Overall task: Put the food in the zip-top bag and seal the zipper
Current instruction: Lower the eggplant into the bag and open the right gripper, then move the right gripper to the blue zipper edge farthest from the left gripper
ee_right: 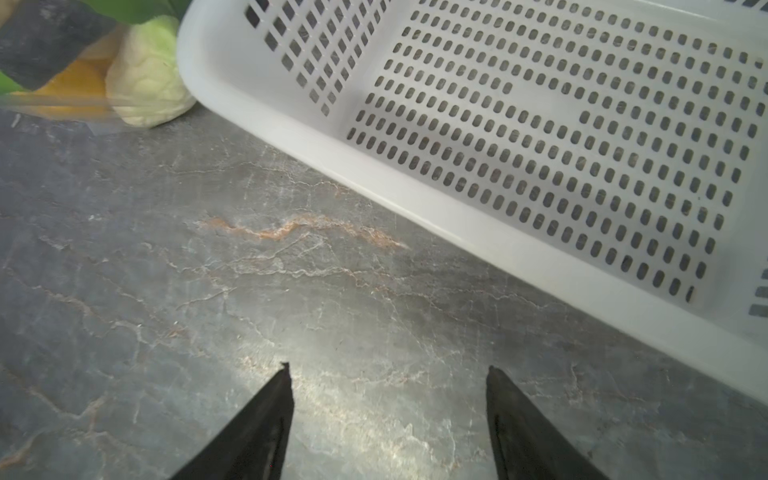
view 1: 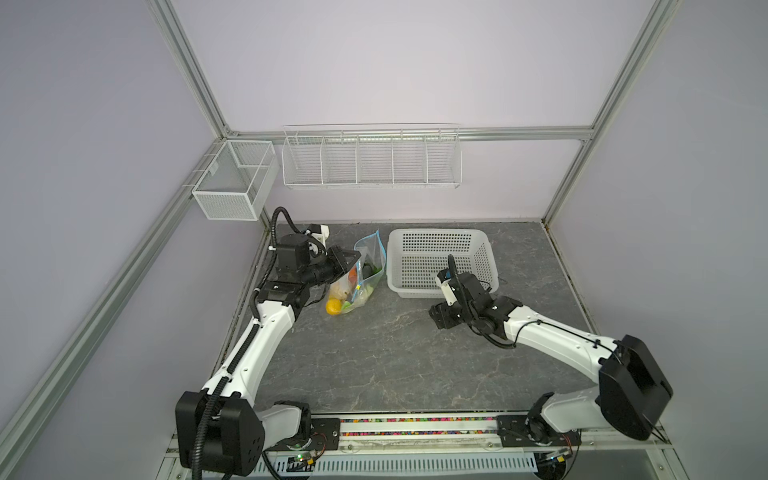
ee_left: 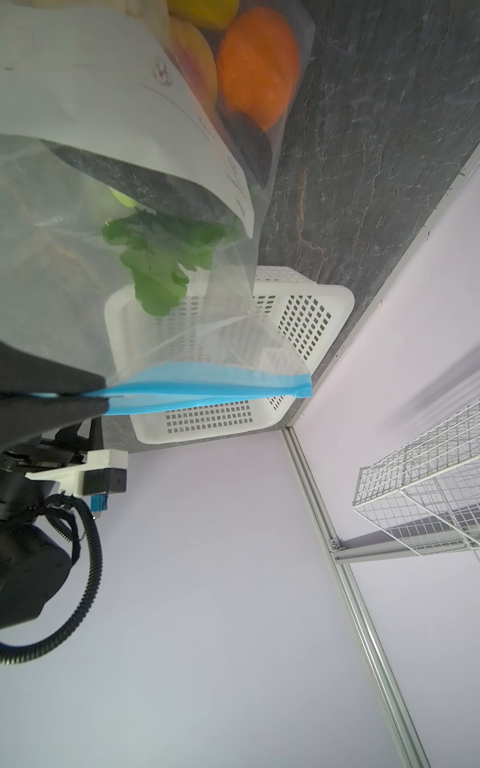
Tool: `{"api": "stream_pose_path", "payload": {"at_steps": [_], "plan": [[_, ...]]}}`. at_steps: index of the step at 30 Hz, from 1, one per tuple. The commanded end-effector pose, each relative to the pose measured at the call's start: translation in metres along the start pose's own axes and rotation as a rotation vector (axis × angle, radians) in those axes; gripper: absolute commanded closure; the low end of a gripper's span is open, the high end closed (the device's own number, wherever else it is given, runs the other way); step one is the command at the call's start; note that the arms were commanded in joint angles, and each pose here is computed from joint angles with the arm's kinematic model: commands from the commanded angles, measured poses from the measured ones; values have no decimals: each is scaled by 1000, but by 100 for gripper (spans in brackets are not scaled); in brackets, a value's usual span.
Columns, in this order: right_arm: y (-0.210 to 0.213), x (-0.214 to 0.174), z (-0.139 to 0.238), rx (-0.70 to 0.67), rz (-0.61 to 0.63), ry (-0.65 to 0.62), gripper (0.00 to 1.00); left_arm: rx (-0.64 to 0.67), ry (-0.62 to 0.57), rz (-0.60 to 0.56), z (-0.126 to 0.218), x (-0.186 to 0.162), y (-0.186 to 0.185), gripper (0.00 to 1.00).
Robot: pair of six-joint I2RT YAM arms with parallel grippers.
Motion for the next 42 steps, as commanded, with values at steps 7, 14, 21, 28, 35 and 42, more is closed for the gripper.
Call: {"api": "stream_pose_path", "payload": {"at_steps": [7, 14, 21, 28, 35, 42], "plan": [[-9, 28, -35, -88, 73, -143, 22, -30, -16, -21, 11, -3, -7, 100], [-20, 46, -56, -106, 76, -145, 22, -18, -17, -18, 12, -6, -4, 100], [-22, 74, -70, -99, 94, -184, 18, -20, -13, -14, 12, -8, -1, 100], [-24, 92, -76, -71, 133, -206, 14, -17, -12, -15, 12, -8, 0, 100], [-7, 93, -33, 63, 141, -210, 14, -3, 0, -33, 14, -4, -4, 100], [19, 115, 18, 357, 264, -210, 18, -4, 59, -78, 17, -6, -9, 100]]}}
Point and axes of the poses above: each gripper's point midway between its finger pads, its own z axis back along the fingers, its own y axis along the line the jaws close on, x = y × z, the point moved 10 cm from there along z, back along the fingers, and after that the axes turned 1 degree about -z, right-handed, at the moved point
